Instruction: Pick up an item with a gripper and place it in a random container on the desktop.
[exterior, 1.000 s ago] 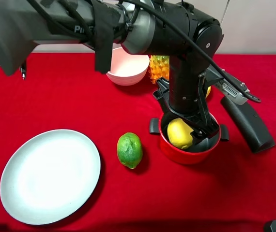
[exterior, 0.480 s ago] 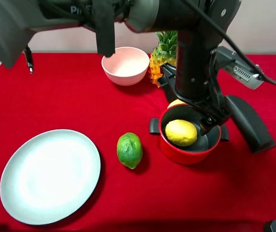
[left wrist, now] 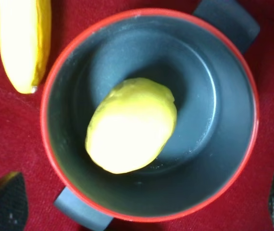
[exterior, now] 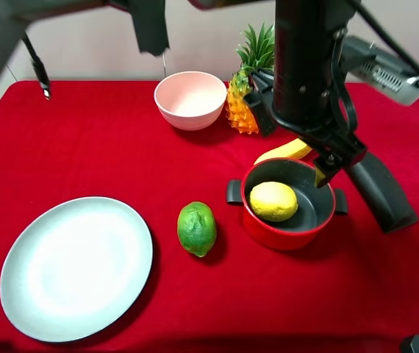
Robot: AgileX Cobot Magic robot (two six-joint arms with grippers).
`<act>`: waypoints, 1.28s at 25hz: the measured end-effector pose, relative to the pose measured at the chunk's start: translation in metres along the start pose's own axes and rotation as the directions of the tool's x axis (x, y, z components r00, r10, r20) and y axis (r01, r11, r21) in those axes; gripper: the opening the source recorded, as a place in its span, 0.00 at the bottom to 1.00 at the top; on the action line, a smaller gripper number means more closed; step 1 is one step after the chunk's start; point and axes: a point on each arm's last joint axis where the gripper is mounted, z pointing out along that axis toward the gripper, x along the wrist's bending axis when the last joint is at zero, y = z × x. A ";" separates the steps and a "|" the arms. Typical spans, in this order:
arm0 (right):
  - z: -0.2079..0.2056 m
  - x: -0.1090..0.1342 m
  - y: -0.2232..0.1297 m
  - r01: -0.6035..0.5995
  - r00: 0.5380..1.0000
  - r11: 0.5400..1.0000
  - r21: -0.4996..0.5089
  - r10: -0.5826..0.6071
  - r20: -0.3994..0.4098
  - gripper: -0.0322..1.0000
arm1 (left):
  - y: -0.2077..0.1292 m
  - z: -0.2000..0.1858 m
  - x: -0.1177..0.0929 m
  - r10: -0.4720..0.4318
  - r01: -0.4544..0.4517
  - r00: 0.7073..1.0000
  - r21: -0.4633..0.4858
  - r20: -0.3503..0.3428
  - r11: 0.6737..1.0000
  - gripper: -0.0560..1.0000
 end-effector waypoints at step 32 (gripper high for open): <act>0.000 0.000 0.000 0.000 1.000 1.000 -0.001 0.000 0.000 0.70 | -0.173 -0.171 0.045 -0.010 -0.005 0.987 -0.093 -0.161 0.996 0.99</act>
